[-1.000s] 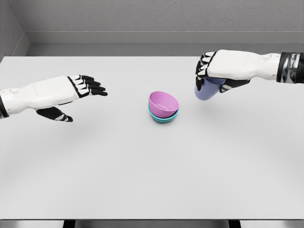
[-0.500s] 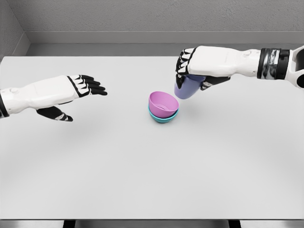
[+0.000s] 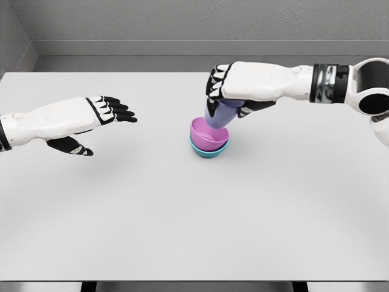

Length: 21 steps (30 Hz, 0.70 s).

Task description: Stacking bowl and cup with both arms

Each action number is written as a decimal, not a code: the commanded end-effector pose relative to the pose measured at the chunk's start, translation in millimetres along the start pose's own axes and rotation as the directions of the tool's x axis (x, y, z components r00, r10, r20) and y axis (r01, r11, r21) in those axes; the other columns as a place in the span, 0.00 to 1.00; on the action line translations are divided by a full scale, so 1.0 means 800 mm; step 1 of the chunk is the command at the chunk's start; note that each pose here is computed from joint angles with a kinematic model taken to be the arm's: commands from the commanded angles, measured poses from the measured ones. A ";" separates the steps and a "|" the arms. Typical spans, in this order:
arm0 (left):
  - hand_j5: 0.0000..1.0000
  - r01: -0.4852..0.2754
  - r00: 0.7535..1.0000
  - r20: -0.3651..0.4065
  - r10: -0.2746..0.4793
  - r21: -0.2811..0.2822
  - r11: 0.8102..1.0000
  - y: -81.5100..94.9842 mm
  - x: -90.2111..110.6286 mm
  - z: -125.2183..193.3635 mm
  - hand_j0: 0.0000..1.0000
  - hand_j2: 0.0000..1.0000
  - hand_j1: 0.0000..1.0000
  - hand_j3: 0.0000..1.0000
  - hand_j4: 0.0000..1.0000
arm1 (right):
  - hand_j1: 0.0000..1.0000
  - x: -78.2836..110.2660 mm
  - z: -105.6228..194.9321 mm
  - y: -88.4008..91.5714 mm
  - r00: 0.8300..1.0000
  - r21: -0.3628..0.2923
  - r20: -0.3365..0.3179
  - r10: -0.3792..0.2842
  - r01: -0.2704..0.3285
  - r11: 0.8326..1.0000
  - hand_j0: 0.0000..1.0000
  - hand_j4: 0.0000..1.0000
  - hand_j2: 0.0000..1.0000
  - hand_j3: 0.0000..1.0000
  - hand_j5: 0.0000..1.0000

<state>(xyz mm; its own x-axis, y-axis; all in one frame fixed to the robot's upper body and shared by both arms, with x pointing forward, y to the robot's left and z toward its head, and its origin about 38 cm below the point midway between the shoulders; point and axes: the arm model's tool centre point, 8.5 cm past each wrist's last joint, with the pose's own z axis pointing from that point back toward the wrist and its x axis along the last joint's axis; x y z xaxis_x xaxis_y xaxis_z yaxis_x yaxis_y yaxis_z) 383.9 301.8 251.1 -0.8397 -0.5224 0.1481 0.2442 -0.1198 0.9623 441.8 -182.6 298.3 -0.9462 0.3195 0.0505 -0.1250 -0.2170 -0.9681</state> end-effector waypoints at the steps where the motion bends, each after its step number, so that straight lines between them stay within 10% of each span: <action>1: 1.00 -0.005 1.000 -0.001 0.005 0.003 1.000 0.001 0.000 0.001 1.00 1.00 1.00 1.00 1.00 | 0.46 0.002 -0.005 0.004 1.000 0.005 0.010 -0.010 0.010 1.000 0.46 0.46 0.46 0.46 0.46; 21: 1.00 -0.005 1.000 0.000 0.005 0.004 1.000 0.001 0.000 0.000 1.00 1.00 1.00 1.00 1.00 | 0.46 0.011 -0.021 0.017 0.999 0.026 0.042 -0.026 0.025 0.999 0.46 0.46 0.46 0.46 0.46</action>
<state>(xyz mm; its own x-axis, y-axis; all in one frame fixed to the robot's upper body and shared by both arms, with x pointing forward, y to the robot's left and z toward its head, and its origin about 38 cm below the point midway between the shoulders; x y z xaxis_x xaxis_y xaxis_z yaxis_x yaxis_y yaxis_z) 384.0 301.6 251.1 -0.8398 -0.5224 0.1478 0.2439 -0.1197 0.9624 436.7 -167.3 281.2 -0.9554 0.2843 0.0804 -0.1516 -0.2383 -0.9593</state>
